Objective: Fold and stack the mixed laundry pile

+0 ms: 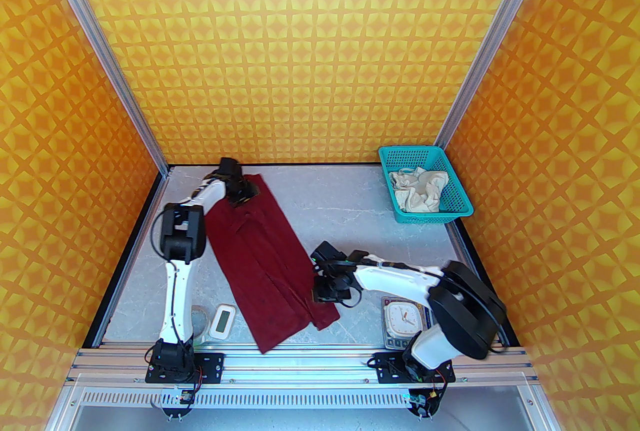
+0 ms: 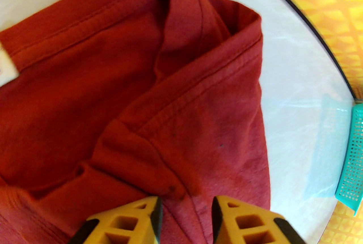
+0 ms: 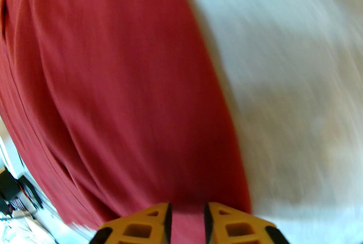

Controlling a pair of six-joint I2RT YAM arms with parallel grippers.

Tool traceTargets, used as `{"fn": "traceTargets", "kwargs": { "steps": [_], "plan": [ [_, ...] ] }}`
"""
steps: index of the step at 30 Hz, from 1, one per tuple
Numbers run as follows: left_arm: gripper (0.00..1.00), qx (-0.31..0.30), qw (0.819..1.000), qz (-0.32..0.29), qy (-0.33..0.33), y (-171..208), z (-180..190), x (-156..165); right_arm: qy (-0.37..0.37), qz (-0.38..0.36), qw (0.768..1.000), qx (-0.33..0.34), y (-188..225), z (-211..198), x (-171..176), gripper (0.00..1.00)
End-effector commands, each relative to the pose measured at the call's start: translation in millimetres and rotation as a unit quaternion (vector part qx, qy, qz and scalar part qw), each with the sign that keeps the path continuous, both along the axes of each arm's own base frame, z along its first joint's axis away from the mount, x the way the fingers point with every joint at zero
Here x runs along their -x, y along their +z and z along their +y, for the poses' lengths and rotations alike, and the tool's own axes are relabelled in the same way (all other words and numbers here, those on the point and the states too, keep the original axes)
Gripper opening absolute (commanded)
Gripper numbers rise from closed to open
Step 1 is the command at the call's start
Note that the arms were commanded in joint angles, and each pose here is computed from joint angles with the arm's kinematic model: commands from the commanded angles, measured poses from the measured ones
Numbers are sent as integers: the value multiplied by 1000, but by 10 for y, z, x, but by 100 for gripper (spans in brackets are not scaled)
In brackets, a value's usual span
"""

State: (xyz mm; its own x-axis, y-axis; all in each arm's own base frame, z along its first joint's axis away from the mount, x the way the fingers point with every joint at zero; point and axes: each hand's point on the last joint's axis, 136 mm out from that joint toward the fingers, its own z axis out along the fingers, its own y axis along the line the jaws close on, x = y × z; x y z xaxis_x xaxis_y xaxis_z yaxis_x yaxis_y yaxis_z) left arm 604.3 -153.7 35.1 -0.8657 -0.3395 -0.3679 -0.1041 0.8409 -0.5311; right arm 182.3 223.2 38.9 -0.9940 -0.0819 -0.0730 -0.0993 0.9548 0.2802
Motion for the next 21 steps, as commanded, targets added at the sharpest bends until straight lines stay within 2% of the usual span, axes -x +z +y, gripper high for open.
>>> {"fn": "traceTargets", "kwargs": {
  "steps": [1, 6, 11, 14, 18, 21],
  "plan": [
    [36, 31, 998, 48, -40, -370, -476, 147, 6, -32, 998, 45, 277, -232, -29, 31],
    [36, 76, 992, 17, -96, -300, -1069, 112, 33, -59, 995, 77, 388, -311, -238, 31],
    [36, 108, 984, 4, -140, -278, -1471, 142, 42, -66, 995, 65, 343, -203, -572, 30],
    [36, 120, 982, -8, -144, -283, -1579, 104, 51, -54, 996, 48, 271, -30, -728, 29],
    [37, 146, 980, -42, -129, -206, -1622, -56, 65, -33, 997, -4, 207, 253, -767, 28],
    [40, 160, 978, -61, -121, -173, -1654, -166, 71, -34, 997, -5, 198, 310, -794, 30]
  ]
}}
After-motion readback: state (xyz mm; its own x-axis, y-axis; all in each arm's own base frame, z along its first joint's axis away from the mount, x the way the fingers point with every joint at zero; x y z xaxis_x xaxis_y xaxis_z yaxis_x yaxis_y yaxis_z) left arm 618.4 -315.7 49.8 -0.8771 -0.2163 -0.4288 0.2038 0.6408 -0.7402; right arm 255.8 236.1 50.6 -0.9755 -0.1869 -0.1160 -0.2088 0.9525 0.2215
